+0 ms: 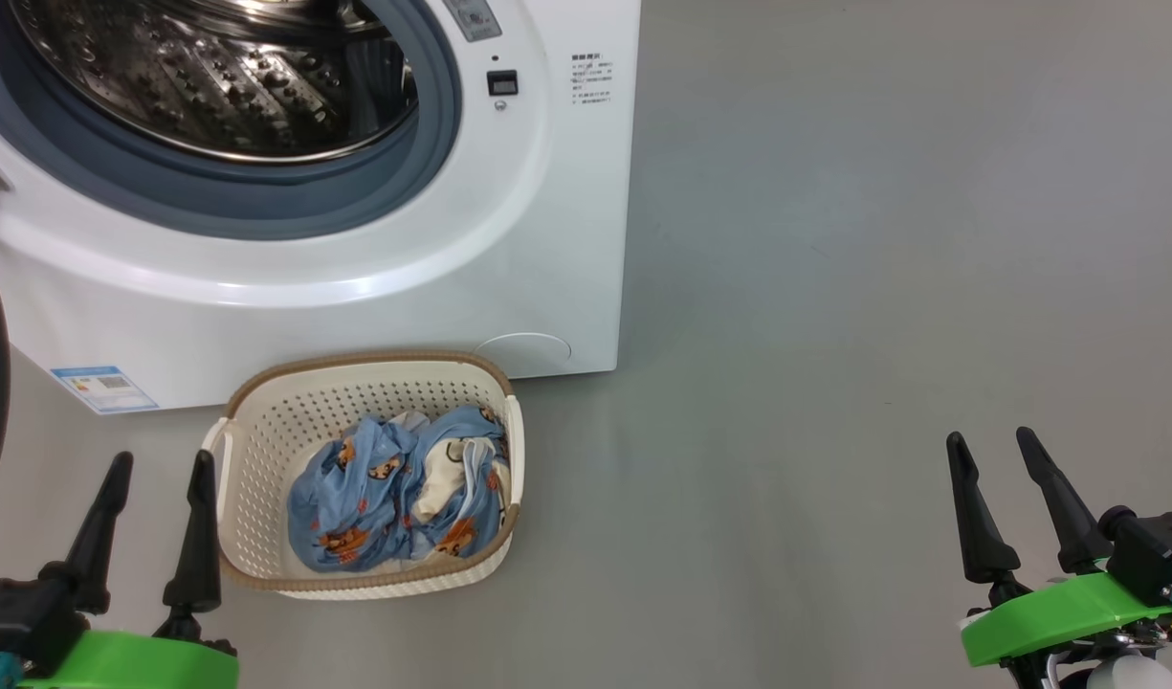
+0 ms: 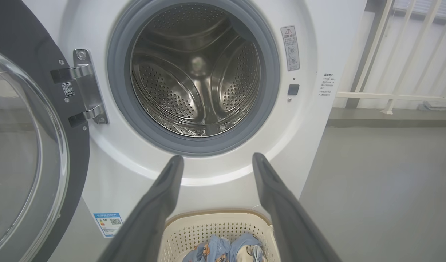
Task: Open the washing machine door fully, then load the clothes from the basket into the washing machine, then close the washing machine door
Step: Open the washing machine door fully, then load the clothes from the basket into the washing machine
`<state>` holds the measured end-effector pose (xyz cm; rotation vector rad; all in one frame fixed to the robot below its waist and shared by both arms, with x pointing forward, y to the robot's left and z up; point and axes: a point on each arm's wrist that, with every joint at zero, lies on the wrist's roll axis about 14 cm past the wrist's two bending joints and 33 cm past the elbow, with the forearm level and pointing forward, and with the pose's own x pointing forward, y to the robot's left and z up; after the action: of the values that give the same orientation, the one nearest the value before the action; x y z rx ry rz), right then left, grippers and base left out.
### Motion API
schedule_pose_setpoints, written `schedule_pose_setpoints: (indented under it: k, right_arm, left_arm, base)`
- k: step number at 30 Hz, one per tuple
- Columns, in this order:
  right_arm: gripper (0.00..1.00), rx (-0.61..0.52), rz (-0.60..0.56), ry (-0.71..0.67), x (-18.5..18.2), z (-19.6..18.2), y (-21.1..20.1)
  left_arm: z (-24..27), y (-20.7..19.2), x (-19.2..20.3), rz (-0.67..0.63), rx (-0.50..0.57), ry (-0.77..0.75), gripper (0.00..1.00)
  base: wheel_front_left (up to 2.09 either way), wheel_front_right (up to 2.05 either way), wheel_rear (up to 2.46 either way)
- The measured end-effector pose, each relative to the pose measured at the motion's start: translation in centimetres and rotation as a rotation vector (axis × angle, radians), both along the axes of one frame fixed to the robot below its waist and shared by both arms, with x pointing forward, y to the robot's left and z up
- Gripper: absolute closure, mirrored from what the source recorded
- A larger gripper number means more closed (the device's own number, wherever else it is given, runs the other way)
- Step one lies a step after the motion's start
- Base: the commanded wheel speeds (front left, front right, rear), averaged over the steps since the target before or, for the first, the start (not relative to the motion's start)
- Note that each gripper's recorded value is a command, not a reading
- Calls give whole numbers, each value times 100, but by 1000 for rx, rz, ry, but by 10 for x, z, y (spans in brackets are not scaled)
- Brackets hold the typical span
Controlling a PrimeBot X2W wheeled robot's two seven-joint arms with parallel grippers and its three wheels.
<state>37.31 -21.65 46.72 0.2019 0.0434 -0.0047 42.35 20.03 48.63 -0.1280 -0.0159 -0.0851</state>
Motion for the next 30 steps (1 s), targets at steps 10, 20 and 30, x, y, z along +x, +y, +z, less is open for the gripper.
schedule_pose_setpoints:
  k: [10,20,30]
  right_arm:
    - [0,3,10,4,3,-2,3]
    - [0,5,19,12,6,-5,7]
    - [0,11,19,24,8,-9,9]
  left_arm:
    - [-1,4,-2,11,0,2,0]
    - [-6,5,-3,23,-45,18,0]
    - [-12,5,0,15,-46,36,0]
  base:
    - [0,0,0]
    - [8,-28,21]
    - [67,-198,132]
